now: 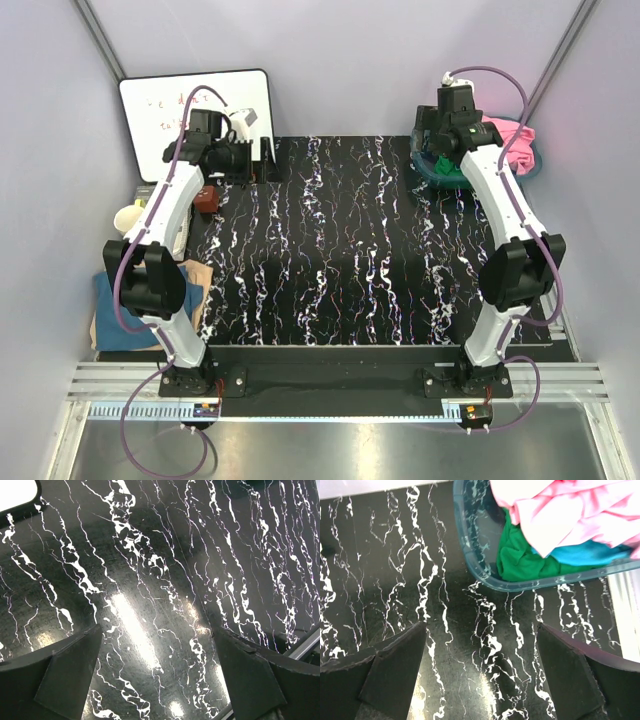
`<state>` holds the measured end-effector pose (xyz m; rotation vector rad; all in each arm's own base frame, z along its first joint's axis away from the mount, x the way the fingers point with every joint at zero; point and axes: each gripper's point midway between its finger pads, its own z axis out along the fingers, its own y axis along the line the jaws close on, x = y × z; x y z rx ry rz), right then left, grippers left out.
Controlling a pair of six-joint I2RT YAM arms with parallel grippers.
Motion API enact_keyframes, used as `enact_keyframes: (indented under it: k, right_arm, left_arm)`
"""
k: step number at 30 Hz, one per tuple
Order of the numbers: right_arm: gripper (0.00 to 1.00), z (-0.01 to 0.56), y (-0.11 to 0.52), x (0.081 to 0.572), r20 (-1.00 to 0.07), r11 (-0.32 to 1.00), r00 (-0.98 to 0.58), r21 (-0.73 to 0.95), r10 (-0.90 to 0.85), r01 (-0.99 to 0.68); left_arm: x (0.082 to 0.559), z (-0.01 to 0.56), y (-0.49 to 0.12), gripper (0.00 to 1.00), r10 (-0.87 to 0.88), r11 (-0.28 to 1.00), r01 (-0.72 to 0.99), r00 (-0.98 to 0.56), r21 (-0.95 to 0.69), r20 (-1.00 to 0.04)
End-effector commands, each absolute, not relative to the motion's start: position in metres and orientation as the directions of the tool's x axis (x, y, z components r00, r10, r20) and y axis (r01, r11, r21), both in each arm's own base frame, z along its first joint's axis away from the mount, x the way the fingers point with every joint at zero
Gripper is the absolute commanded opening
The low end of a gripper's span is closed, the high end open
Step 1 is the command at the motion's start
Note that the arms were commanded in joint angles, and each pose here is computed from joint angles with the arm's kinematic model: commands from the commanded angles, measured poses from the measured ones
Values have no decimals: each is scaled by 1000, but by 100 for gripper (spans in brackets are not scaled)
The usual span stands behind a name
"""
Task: Fold and stack the t-shirts
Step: Grab the tshirt from the pile
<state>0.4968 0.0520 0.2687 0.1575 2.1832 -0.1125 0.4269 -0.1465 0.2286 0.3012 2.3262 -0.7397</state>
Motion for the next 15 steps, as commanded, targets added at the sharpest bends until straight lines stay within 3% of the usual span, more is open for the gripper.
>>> enact_keyframes:
  k: [1,4,9,12,15]
  right_arm:
    - [100,280,61,503,-827,992,-556,19,86,125]
    - [100,283,65,503,-826,994,-557,29,82,103]
    - [100,292,61,509,-840,994,-538,15,72,110]
    - [100,297,62,516,-846,993,-523,51,100,108]
    - [100,305,60,524,-845,981,-500,134,189,143]
  left_arm:
    - [430,264,-139,99,-1,834,397,-693,-382,-721]
    - [442,255,-127,99,-131,883,218,-737,-416,-664]
    - [440,241,-111,99,-203,911,86,-756,-403,-622]
    - [433,243,-114,99,-117,886,208,-765,-414,-634]
    - [435,237,-109,99,-147,872,190,-778,-452,-611]
